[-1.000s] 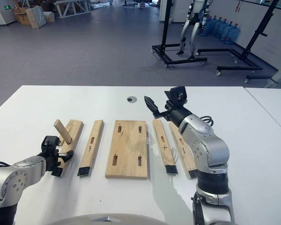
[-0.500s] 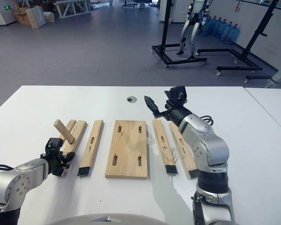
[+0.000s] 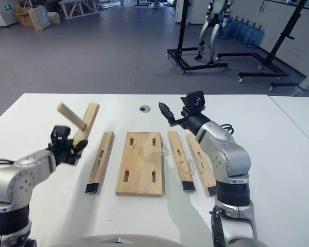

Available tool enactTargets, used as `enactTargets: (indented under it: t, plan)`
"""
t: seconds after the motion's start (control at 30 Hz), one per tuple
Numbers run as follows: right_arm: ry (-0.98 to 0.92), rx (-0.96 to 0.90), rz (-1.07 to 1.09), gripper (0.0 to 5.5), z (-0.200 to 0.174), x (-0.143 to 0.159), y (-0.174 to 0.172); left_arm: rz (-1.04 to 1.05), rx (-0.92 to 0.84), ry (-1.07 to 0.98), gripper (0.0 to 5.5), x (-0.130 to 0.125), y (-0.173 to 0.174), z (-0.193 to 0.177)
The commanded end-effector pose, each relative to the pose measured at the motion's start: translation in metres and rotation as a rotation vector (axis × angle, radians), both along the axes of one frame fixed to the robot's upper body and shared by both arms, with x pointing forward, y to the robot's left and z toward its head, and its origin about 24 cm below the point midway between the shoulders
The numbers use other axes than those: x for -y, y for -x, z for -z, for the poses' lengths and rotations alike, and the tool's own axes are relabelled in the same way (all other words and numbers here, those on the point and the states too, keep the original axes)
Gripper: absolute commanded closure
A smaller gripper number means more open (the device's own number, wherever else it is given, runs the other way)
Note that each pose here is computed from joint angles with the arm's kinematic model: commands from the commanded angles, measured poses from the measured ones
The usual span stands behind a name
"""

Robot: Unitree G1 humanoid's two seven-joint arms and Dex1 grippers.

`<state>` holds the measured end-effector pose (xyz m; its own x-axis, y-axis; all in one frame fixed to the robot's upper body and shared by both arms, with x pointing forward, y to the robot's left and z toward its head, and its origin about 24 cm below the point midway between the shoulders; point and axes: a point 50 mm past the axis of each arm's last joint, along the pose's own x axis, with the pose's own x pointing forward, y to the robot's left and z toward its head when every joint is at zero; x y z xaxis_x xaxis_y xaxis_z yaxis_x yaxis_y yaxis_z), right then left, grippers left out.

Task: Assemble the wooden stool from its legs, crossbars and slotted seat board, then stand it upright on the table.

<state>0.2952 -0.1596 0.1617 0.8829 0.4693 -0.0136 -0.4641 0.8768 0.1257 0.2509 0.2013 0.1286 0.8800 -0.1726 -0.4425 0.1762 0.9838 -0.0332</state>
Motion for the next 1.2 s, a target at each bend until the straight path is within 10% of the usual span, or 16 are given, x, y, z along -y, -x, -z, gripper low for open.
enactTargets:
  t: [0.03,0.37,1.2]
  plan:
    - [-0.134,0.013,0.005,0.49,-0.02,0.011,-0.013,0.205,0.211,0.235,3.48,0.021,-0.017,-0.051]
    - [-0.924,-0.11,-0.598,0.49,-0.07,0.022,0.001,0.51,0.056,0.957,3.48,0.042,-0.003,-0.034]
    - [-0.962,-0.452,-0.737,0.49,-0.04,-0.048,0.002,0.735,-0.212,1.163,3.48,0.072,0.026,-0.037]
